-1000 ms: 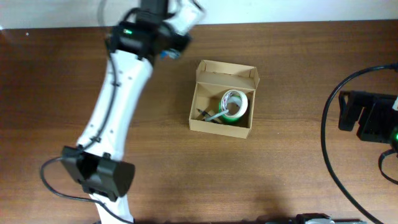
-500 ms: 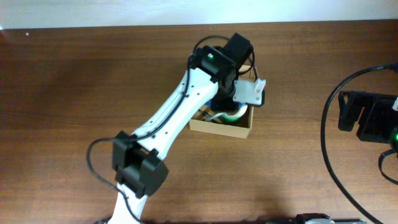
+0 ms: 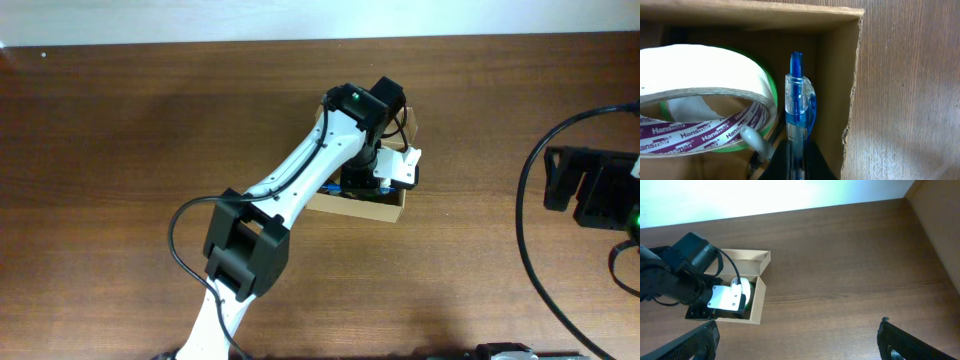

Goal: Pack container
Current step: 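Lower the blue pen into the box and open the left gripper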

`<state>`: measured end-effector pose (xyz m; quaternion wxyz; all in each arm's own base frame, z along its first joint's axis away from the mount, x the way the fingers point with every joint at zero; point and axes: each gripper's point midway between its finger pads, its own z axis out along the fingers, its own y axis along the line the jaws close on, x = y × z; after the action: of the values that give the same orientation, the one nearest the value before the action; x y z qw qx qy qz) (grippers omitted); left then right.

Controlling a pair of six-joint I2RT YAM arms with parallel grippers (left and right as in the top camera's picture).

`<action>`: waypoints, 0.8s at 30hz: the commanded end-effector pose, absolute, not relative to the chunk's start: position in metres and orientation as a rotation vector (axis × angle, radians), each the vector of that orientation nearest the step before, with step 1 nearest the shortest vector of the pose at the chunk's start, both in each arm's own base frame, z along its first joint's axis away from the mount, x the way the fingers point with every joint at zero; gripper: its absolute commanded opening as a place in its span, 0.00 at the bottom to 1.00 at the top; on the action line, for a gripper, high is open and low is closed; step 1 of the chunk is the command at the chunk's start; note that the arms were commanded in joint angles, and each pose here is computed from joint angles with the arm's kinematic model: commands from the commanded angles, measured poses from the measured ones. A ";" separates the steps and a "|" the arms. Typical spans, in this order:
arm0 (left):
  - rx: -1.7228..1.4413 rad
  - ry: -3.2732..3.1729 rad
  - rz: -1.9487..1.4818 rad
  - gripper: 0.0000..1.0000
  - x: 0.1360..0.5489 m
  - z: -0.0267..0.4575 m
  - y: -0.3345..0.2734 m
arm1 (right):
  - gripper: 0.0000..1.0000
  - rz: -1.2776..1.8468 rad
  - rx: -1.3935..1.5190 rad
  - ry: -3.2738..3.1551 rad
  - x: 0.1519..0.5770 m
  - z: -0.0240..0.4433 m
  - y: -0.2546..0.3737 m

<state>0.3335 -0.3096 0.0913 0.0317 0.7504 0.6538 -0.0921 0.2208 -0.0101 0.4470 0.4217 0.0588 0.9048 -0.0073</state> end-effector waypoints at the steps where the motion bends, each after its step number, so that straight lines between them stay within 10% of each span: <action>1: 2.317 2.024 -0.329 0.28 0.331 0.082 -0.311 | 0.99 -0.005 0.133 2.255 0.216 0.450 -0.007; 3: 2.304 2.038 -0.329 0.58 0.332 0.082 -0.311 | 0.99 -0.005 0.133 2.255 0.216 0.450 -0.007; 8: 2.277 2.055 -0.324 0.95 0.334 0.082 -0.313 | 0.99 -0.005 0.133 2.255 0.216 0.450 -0.007; 24: 1.540 2.115 0.086 1.00 0.434 0.212 -0.310 | 0.98 0.023 0.119 2.360 0.250 0.428 -0.001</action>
<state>0.4131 -0.3224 0.1377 0.1711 0.6407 0.7483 0.0153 0.2379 -0.0082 0.4365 0.3985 0.0560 0.9154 -0.0044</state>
